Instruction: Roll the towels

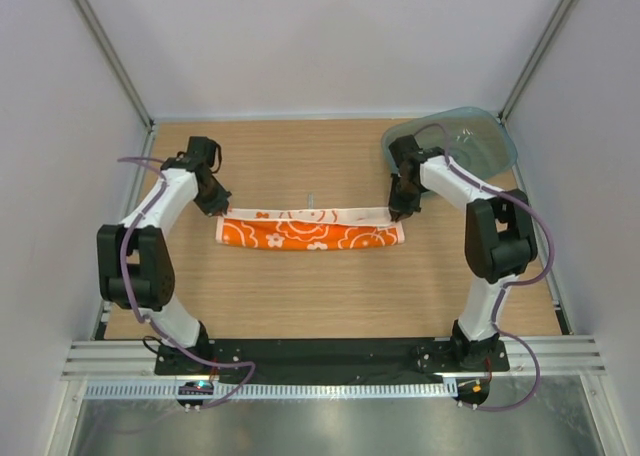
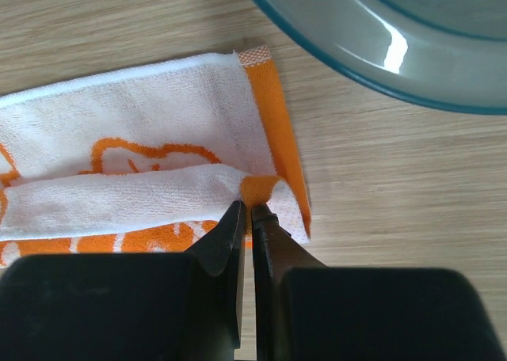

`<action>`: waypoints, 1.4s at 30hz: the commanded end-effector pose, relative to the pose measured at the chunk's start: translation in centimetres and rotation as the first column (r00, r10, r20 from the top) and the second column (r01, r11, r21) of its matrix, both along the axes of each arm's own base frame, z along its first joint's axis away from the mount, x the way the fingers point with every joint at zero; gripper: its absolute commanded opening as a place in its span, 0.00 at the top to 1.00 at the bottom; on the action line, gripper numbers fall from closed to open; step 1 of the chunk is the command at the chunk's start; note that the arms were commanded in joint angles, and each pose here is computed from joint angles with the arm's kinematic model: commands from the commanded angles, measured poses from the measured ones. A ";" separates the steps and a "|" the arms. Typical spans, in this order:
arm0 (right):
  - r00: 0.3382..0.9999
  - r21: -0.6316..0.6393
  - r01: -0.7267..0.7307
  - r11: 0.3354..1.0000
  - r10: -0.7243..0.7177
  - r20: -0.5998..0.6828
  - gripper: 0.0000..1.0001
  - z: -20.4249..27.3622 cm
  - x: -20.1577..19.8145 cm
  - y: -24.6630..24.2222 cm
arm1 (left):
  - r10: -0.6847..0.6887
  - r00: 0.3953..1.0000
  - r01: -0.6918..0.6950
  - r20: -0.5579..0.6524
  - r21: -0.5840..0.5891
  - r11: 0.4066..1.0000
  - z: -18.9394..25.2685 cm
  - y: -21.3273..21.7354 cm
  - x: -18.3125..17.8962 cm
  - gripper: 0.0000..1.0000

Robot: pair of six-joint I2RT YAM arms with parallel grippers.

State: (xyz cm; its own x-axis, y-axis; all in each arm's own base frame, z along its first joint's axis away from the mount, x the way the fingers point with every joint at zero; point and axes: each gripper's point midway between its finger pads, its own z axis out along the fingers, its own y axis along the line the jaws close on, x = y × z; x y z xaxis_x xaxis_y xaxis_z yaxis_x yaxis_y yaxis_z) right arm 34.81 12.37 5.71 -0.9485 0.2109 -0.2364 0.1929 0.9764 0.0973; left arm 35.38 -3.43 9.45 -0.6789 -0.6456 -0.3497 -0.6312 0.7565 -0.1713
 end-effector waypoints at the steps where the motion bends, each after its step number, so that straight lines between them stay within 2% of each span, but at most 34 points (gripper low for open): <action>1: 0.999 0.013 -0.008 1.000 0.007 0.043 0.99 1.2 1.6 0.3 | -0.001 0.999 0.000 0.032 0.042 0.999 0.8 0.7 1.7 0.99; 7: 0.999 -0.001 0.001 1.000 -0.001 0.038 0.96 0.6 2.6 0.2 | -0.011 1.000 0.011 -0.008 0.042 0.999 -0.8 0.7 2.5 1.00; 10: 0.999 -0.005 0.005 1.000 -0.005 0.044 0.84 0.7 3.0 0.2 | -0.017 0.999 0.019 -0.039 0.044 0.999 -1.6 0.7 3.0 0.99; 11: 0.999 -0.005 0.008 1.000 -0.008 0.044 0.74 0.7 3.1 0.2 | -0.021 0.999 0.023 -0.044 0.039 0.999 -1.8 0.6 3.1 0.97; 12: 0.999 -0.004 0.008 1.000 -0.008 0.047 0.70 0.8 3.2 0.2 | -0.022 0.999 0.024 -0.038 0.035 0.999 -1.6 0.6 3.5 0.95; 14: 0.998 -0.004 0.008 1.000 -0.008 0.060 0.59 1.4 3.5 0.3 | -0.027 0.998 0.029 -0.050 0.031 0.999 -2.2 0.5 3.8 0.87; 17: 0.996 -0.011 0.016 1.000 -0.015 0.094 0.48 2.8 4.0 0.1 | -0.026 0.999 0.028 -0.044 0.039 0.999 -1.9 0.6 4.4 0.77; 27: 0.979 -0.089 0.049 0.995 -0.030 0.202 0.35 7.9 3.5 -2.2 | 0.027 1.000 -0.026 -0.009 0.106 0.994 0.6 3.5 4.0 0.35; 30: 0.976 -0.104 0.054 0.993 -0.031 0.217 0.34 8.5 2.6 -2.8 | 0.028 1.000 -0.029 0.010 0.117 0.993 1.8 3.9 3.2 0.34; 32: 0.972 -0.070 0.045 0.997 -0.028 0.231 0.33 8.9 2.1 -2.5 | 0.021 1.000 -0.023 0.020 0.106 0.994 2.0 3.6 2.5 0.36; 41: 0.994 0.053 0.007 0.999 -0.013 0.113 0.34 2.7 -1.7 -0.6 | 0.018 1.000 -0.018 -0.007 -0.010 1.000 -1.1 1.6 -3.7 0.39; 42: 0.996 0.100 -0.009 0.995 0.001 0.084 0.35 2.1 -2.5 0.2 | 0.020 1.000 -0.020 -0.013 -0.012 1.000 -1.4 1.6 -4.2 0.40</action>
